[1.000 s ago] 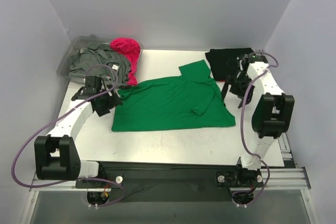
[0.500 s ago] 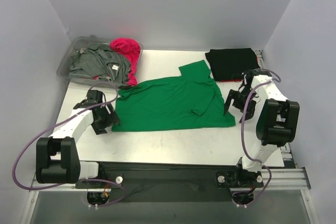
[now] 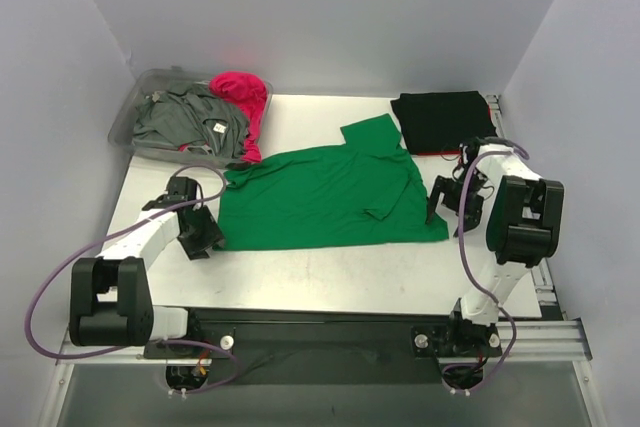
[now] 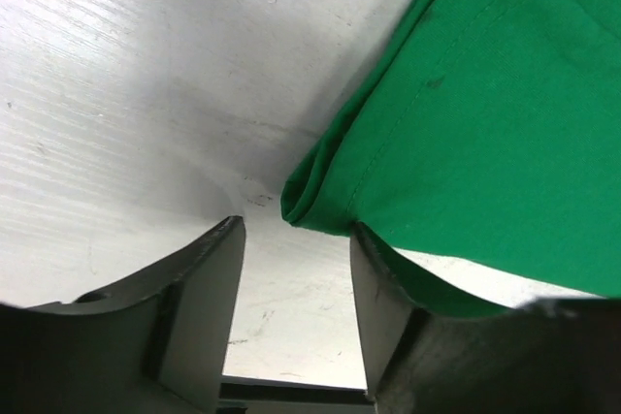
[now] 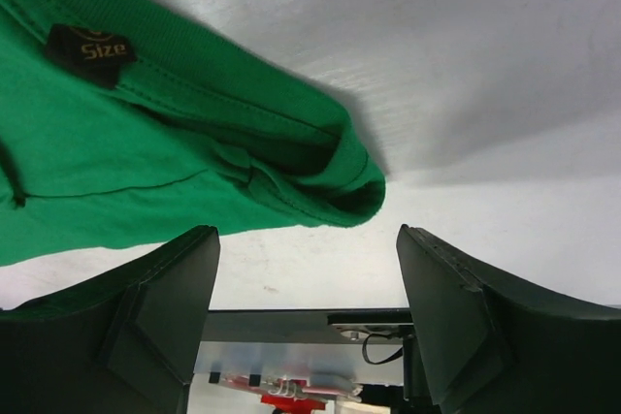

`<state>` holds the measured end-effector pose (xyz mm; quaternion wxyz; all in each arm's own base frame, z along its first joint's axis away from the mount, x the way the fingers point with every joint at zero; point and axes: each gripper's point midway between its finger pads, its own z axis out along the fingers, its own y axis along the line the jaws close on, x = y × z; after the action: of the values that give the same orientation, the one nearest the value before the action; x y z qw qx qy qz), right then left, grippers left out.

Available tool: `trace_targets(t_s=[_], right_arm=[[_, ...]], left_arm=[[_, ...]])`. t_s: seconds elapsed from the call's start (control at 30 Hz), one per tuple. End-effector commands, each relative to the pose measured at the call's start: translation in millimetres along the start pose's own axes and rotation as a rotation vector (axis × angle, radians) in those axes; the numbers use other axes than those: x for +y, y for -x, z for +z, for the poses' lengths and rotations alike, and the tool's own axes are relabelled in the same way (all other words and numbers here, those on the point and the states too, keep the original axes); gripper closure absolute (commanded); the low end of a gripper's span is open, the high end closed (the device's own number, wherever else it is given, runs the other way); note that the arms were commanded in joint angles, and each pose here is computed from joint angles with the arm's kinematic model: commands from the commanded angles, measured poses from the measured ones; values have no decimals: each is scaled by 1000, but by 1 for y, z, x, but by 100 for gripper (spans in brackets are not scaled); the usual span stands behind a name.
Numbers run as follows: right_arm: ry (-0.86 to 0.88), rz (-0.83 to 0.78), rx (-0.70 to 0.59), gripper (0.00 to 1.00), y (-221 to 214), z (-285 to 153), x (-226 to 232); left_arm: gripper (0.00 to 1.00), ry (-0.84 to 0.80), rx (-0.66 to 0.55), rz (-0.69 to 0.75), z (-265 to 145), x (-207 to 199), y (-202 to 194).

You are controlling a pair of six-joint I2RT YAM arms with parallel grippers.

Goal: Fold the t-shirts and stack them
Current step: Fold the flattened tshirt in 1/3 of the way

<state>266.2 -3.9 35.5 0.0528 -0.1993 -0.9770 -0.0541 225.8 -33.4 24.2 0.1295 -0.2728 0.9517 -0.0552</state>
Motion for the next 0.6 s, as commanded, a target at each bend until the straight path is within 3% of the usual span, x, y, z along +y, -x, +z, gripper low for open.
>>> trace_targets(t_s=[0.0, 0.17, 0.2, 0.27, 0.33, 0.43, 0.47, 0.57], right_arm=[[-11, 1, 56, 26, -10, 5, -5], [-44, 9, 97, 40, -13, 16, -11], [-51, 10, 100, 41, -12, 17, -13], [-64, 11, 110, 48, -12, 20, -16], [-69, 13, 113, 52, -11, 21, -17], [-104, 13, 115, 67, -11, 22, -24], [-113, 18, 115, 77, -12, 22, -26], [-159, 24, 118, 93, -15, 20, -36]], left_arm=[[44, -32, 0, -4, 7, -5, 1], [58, -35, 24, -14, 14, -3, -6], [65, -36, 25, -17, 15, -4, -6], [69, -32, 29, -16, 18, -3, -6], [80, -24, 39, -12, 20, -1, -6], [97, -17, 37, -12, 19, 0, -3], [100, -5, 30, -12, 18, 2, -2], [100, 15, -4, -15, 12, 6, 3]])
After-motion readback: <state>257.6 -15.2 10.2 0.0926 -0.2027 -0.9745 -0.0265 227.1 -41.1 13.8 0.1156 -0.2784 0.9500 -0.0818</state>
